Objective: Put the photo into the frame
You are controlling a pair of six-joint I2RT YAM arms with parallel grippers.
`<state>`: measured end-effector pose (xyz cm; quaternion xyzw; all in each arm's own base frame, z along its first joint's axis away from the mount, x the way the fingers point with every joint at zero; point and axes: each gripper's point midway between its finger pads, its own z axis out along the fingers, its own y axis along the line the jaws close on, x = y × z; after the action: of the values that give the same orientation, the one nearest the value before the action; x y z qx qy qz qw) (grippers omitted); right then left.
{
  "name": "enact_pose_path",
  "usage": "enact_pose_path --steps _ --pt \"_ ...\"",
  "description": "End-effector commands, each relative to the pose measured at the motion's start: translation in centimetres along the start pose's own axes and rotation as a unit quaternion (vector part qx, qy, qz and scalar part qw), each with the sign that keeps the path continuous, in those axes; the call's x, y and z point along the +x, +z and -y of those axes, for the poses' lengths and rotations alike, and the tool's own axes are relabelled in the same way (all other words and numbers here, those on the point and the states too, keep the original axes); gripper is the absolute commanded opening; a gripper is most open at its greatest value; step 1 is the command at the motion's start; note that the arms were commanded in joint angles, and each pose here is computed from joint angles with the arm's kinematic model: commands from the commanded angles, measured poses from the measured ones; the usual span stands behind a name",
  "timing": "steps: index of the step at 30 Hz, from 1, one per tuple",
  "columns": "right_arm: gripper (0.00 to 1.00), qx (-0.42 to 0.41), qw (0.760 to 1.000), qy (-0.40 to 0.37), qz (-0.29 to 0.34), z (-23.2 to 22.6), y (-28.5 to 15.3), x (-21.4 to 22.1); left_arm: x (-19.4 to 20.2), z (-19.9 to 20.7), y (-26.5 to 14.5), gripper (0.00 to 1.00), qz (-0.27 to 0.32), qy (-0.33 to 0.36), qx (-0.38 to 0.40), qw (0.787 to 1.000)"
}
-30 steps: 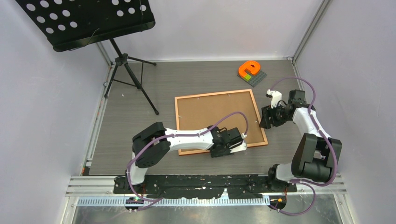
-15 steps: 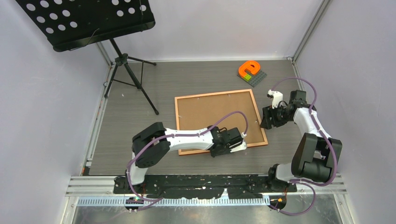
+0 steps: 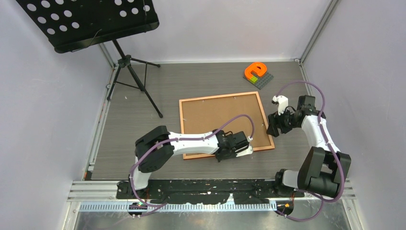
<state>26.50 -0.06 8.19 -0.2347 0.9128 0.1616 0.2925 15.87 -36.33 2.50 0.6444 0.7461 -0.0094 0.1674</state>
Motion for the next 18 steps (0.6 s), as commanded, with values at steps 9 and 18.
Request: enact_pose_path --steps 9,18 --pt "0.88 -0.028 0.984 -0.177 -0.007 -3.3 -1.2 3.9 -0.4 0.8 -1.0 0.0 0.013 -0.037 0.091 0.995" --pt "0.94 -0.022 0.968 -0.252 0.001 -5.3 -1.4 4.7 -1.7 0.5 -2.3 0.0 0.03 -0.021 0.122 0.992"
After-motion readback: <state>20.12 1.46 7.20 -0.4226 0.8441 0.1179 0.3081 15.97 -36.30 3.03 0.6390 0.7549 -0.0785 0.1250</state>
